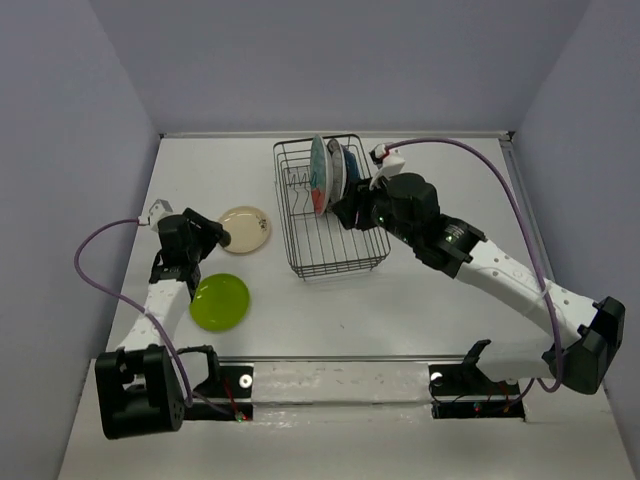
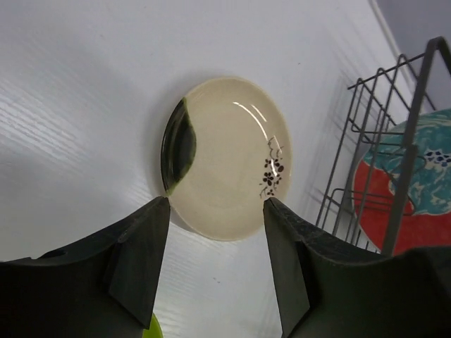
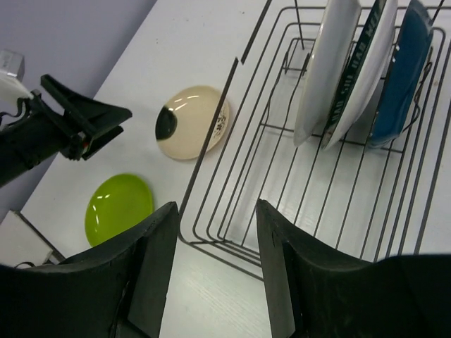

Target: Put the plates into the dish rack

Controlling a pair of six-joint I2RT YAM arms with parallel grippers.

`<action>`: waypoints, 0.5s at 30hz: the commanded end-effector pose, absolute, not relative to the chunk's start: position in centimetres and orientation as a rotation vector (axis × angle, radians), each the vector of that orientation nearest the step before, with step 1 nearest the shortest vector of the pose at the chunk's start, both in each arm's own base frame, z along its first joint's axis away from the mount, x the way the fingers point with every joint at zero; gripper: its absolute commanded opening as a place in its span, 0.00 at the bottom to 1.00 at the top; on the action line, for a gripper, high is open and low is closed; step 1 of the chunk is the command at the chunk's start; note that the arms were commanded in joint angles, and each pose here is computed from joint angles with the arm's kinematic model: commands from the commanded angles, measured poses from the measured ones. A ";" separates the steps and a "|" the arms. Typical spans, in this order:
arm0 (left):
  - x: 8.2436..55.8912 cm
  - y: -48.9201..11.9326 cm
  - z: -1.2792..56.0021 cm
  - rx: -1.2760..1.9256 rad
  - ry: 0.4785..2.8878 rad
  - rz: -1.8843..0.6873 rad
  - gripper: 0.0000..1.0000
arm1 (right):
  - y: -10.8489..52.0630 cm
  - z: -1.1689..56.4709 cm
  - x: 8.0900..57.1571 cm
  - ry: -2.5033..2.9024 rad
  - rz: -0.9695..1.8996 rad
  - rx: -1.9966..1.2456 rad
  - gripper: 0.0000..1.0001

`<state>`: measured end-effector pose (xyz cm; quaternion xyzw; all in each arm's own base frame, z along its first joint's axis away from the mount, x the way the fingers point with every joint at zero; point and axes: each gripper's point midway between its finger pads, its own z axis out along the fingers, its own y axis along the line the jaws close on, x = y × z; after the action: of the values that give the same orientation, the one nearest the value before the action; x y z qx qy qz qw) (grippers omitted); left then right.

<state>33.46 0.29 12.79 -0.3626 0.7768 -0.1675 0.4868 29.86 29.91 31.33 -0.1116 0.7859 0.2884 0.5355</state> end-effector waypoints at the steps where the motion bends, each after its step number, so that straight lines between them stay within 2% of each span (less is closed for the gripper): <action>1: 35.7 1.0 12.0 -0.935 1.863 -0.426 0.65 | 31.1 33.1 28.1 1.781 0.860 -0.255 0.54; 8: 36.4 1.4 7.0 -1.028 1.980 -0.506 0.65 | 30.9 32.2 27.7 1.770 0.879 -0.245 0.53; 15: 36.9 3.2 5.0 -1.106 1.973 -0.522 0.55 | 31.0 32.9 27.4 1.732 0.923 -0.232 0.52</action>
<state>34.56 2.89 3.09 -0.4491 0.7958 -0.1801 0.3642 27.87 30.30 29.30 -0.1045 0.7749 0.3434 0.5202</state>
